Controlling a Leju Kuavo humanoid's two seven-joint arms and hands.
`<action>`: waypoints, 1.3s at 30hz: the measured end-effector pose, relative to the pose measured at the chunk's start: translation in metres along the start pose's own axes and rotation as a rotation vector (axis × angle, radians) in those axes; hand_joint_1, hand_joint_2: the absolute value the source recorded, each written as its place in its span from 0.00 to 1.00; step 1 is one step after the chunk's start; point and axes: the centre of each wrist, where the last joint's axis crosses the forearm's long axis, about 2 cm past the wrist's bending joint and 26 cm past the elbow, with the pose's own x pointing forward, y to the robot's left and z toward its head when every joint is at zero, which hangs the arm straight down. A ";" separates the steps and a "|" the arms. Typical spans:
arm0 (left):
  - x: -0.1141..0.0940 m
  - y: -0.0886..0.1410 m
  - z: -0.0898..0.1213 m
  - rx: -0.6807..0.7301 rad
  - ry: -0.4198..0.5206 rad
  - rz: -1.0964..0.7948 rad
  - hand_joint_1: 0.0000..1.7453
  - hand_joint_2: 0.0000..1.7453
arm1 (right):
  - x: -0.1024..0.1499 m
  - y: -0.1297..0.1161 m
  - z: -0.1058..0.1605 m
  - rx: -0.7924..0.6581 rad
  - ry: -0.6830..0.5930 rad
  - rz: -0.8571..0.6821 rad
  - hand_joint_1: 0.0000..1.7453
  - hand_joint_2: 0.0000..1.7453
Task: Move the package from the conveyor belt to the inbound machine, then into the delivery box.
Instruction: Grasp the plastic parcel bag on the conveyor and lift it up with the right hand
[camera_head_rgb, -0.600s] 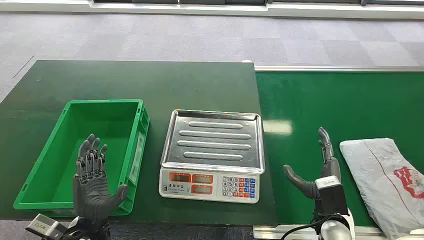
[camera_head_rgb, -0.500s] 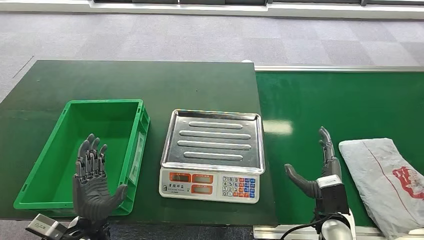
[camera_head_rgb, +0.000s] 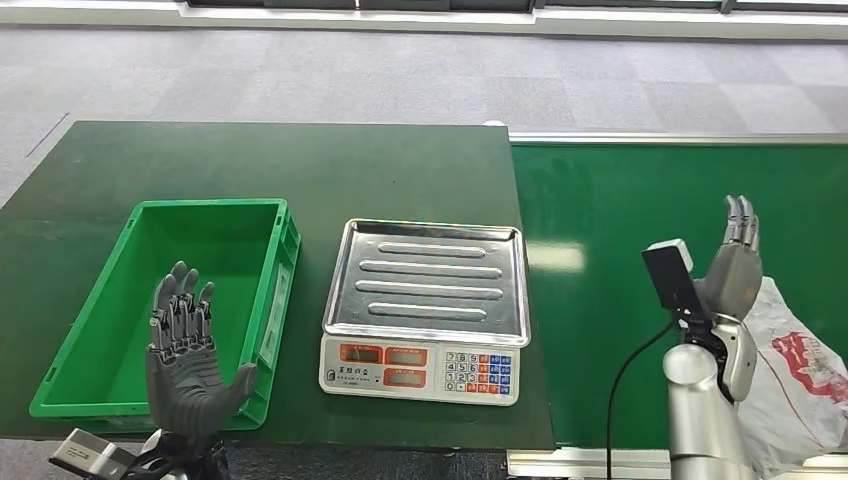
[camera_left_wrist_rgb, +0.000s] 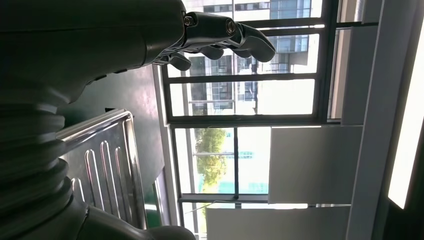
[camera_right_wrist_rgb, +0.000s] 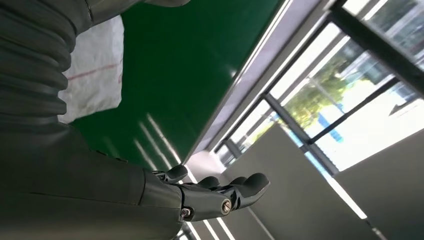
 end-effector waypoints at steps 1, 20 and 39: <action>0.000 -0.001 -0.001 -0.001 -0.001 0.002 0.00 1.00 | -0.008 -0.005 -0.010 -0.005 0.022 0.032 0.00 1.00; -0.018 -0.012 -0.014 -0.071 0.027 0.062 0.00 1.00 | -0.129 -0.039 0.007 0.742 0.949 0.379 0.00 1.00; -0.034 -0.018 -0.021 -0.103 0.065 0.085 0.00 1.00 | -0.158 -0.063 0.033 0.859 1.104 0.424 1.00 1.00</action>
